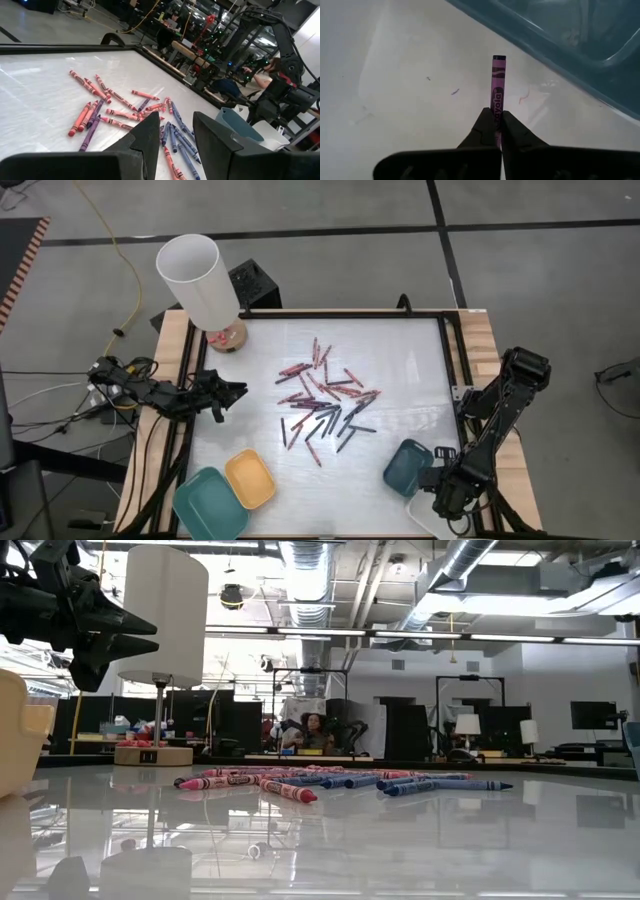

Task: Sort crayons
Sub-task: Put the purple crayon into the white bin

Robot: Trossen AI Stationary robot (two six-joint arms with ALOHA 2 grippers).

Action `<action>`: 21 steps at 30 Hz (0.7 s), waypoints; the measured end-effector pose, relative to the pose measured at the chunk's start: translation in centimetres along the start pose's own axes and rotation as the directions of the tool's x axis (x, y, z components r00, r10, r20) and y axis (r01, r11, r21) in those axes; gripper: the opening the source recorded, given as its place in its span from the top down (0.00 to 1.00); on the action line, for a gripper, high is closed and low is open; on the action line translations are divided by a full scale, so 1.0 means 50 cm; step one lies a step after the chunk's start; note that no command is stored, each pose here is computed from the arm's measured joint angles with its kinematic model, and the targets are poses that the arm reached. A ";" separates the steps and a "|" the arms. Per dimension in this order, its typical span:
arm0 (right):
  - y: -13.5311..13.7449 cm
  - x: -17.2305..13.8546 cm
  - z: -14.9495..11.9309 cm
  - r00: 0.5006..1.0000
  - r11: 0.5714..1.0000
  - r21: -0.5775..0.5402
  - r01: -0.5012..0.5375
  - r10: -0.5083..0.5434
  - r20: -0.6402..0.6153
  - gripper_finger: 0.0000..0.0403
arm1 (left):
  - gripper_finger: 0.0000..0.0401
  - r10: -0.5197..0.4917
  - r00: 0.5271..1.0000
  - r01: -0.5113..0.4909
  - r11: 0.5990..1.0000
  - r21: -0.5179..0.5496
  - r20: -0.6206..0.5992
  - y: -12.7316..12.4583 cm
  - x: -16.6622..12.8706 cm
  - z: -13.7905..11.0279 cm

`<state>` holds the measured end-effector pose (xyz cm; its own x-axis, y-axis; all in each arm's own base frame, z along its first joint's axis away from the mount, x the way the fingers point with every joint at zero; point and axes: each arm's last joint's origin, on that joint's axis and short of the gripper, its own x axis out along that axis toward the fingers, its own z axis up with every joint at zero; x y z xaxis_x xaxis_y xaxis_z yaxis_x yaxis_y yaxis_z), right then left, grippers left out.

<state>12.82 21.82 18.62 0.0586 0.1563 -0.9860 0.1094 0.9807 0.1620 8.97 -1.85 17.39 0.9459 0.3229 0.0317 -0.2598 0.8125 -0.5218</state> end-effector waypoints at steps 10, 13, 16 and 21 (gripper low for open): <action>0.002 0.000 0.001 1.000 1.000 0.001 -0.010 0.010 0.003 0.95 | 0.73 0.000 1.000 0.000 1.000 0.000 0.000 0.000 0.000 0.000; 0.002 0.000 0.001 1.000 1.000 0.001 -0.010 0.010 0.003 0.95 | 0.73 0.000 1.000 0.000 1.000 0.000 0.000 0.000 0.000 0.000; 0.002 0.000 0.001 1.000 1.000 0.000 -0.010 0.010 0.003 0.95 | 0.73 0.000 1.000 0.000 1.000 0.000 0.000 0.000 0.000 0.000; 0.002 0.002 0.001 1.000 1.000 -0.001 -0.004 0.004 0.001 0.95 | 0.73 0.000 1.000 0.000 1.000 0.000 0.000 0.000 0.000 0.000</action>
<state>12.87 21.94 18.56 0.0596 0.1604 -0.9852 0.1078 0.9802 0.1661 8.97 -1.85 17.39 0.9459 0.3229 0.0317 -0.2598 0.8124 -0.5221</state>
